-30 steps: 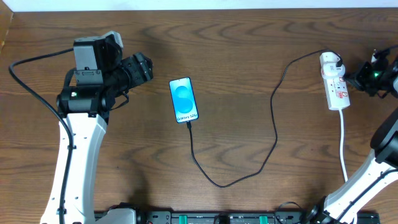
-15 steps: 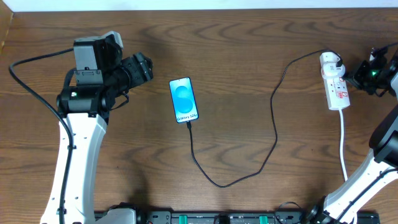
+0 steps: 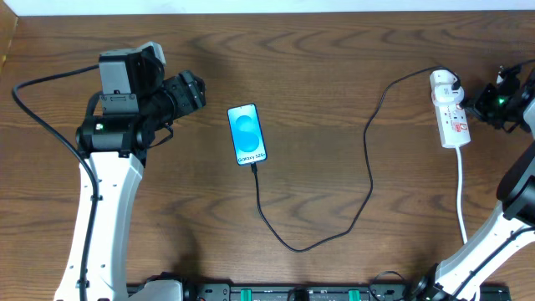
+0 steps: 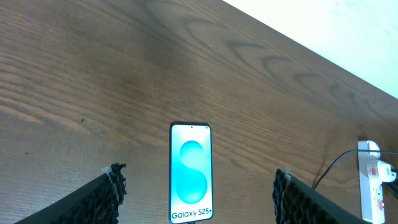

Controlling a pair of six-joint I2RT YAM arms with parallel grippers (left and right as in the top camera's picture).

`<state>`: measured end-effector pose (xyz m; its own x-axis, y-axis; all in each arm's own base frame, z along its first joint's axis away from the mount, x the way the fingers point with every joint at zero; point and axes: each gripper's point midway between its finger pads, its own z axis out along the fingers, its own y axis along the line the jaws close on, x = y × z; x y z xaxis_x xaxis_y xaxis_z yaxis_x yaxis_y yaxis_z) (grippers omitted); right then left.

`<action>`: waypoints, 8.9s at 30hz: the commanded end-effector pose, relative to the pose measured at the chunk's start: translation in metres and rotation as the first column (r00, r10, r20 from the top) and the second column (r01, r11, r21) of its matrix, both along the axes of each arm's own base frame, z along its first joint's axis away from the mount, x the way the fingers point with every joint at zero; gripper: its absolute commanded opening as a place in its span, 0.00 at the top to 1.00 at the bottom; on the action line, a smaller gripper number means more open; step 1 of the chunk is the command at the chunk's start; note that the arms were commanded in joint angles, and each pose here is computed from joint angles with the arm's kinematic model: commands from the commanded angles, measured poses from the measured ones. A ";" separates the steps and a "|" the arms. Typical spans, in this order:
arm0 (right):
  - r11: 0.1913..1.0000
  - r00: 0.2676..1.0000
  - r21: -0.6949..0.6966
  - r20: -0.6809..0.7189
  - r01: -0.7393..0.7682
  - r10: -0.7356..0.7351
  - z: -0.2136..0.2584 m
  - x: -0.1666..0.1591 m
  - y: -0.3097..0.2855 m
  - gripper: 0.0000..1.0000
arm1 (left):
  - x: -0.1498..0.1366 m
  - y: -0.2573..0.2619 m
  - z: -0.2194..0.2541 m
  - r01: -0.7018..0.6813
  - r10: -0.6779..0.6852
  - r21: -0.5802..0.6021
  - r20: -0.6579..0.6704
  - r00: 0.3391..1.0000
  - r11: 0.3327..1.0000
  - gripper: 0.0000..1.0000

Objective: Plug charger to phone and switch on socket

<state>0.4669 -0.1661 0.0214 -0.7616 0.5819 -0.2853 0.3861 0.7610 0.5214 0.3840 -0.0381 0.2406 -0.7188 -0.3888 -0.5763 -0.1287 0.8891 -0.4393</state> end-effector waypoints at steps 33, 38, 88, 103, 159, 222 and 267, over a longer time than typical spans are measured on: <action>0.991 0.973 -0.052 -0.204 -0.125 0.112 -0.035 -0.026 0.053 0.99 | 0.002 0.002 0.012 -0.001 0.001 0.012 0.032 0.999 1.000 0.23; 0.989 0.972 -0.056 -0.202 -0.138 0.124 -0.035 -0.026 0.053 0.99 | 0.002 0.002 0.012 -0.001 0.001 0.012 0.032 0.999 1.000 0.23; 0.783 0.805 -0.479 0.229 -0.397 0.548 0.308 -0.117 0.230 0.01 | 0.002 0.002 0.012 -0.001 0.001 0.012 0.032 0.999 1.000 0.22; 0.759 0.809 -0.487 0.163 -0.432 0.565 0.297 -0.128 0.234 0.01 | 0.002 0.002 0.012 -0.001 0.001 0.012 0.032 0.999 1.000 0.22; 0.789 0.524 -0.597 0.723 0.146 0.450 0.135 -0.223 0.197 0.01 | 0.002 0.002 0.012 -0.001 0.001 0.012 0.032 0.999 1.000 0.22; 0.789 0.524 -0.597 0.723 0.146 0.450 0.135 -0.223 0.197 0.01 | -0.079 0.019 -0.018 -0.046 -0.090 0.261 0.486 0.869 0.964 0.22; 0.789 0.524 -0.597 0.723 0.146 0.450 0.135 -0.223 0.197 0.01 | -0.140 0.023 -0.099 -0.099 -0.201 0.414 0.621 0.758 0.905 0.02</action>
<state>0.2444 0.0309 0.1574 -0.0751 -0.0028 -0.9972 -0.1270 0.9919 0.0068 0.2452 -0.0143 0.1545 -0.0905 -0.0069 -0.9959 0.0881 0.9960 -0.0149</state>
